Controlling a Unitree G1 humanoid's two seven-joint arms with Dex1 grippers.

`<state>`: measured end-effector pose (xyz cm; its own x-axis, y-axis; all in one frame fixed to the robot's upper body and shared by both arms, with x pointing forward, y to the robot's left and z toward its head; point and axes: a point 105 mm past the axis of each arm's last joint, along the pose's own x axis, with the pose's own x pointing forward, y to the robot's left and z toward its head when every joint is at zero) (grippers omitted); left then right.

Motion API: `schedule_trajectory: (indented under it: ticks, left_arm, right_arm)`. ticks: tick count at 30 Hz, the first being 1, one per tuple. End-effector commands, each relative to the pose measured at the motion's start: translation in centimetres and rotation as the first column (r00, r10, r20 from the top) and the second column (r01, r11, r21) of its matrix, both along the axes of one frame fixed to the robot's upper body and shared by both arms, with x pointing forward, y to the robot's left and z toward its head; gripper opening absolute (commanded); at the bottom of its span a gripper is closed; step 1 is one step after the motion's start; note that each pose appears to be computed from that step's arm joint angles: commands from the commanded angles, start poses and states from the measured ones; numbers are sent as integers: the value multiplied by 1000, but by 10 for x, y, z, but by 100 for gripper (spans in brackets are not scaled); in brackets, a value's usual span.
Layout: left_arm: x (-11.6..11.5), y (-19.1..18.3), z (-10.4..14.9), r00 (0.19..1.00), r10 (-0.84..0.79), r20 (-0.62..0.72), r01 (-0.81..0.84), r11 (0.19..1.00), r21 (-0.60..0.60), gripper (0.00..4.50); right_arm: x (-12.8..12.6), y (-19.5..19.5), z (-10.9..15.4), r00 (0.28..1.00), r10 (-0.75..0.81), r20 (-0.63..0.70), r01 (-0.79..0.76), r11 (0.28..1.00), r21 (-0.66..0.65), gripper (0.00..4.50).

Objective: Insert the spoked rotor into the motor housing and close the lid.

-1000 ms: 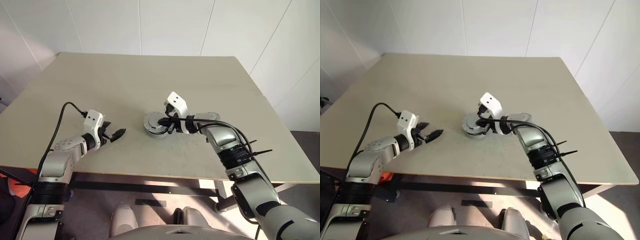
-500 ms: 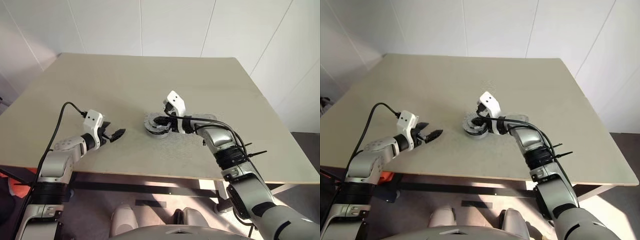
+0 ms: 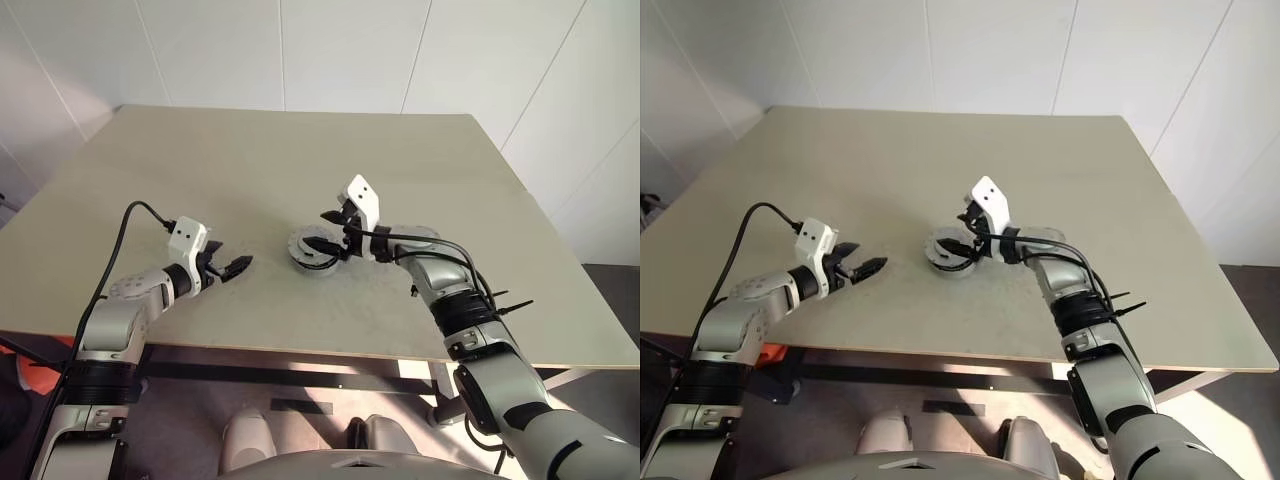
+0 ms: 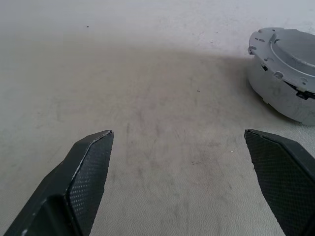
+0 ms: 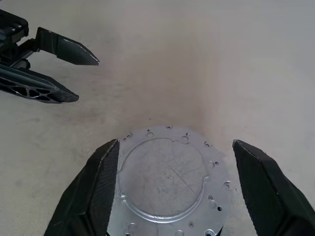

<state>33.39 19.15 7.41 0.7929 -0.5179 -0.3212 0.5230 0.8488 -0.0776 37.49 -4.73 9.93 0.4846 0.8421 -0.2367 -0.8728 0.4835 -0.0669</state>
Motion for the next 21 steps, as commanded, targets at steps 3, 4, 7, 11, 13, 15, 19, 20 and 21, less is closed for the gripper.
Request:
schedule_trajectory:
  ticks: [3, 4, 7, 11, 13, 15, 19, 20, 21]
  left_arm:
    - [3, 0, 15, 999, -10, 51, 10, 1000, 12, 450]
    - [3, 1, 15, 999, -10, 51, 9, 1000, 13, 450]
    - [3, 1, 15, 999, -7, 51, 7, 1000, 13, 450]
    - [4, 2, 15, 999, -6, 50, 5, 1000, 15, 450]
    - [4, 2, 15, 999, -6, 51, 5, 1000, 16, 450]
    - [5, 2, 15, 999, -6, 51, 5, 1000, 16, 450]
    - [5, 1, 15, 999, -7, 53, 6, 1000, 17, 450]
    - [5, 1, 15, 999, -7, 53, 6, 1000, 18, 450]
    - [5, 1, 15, 999, -7, 53, 6, 1000, 18, 450]
  right_arm:
    - [-3, 9, 7, 995, 53, 87, -49, 998, -49, 446]
    - [-3, 10, 6, 995, 54, 83, -50, 997, -51, 446]
    - [-5, 11, 2, 995, 63, 76, -59, 997, -52, 446]
    - [-4, 10, -4, 996, 53, 66, -49, 997, -58, 446]
    - [-1, 10, -7, 998, 37, 55, -34, 998, -55, 446]
    - [1, 9, -12, 999, 23, 43, -21, 998, -57, 446]
    - [3, 6, -20, 1000, 8, 9, -7, 998, -55, 446]
    - [3, 6, -21, 1000, 7, 6, -7, 998, -55, 446]
    - [3, 6, -22, 1000, 6, 4, -6, 999, -53, 446]
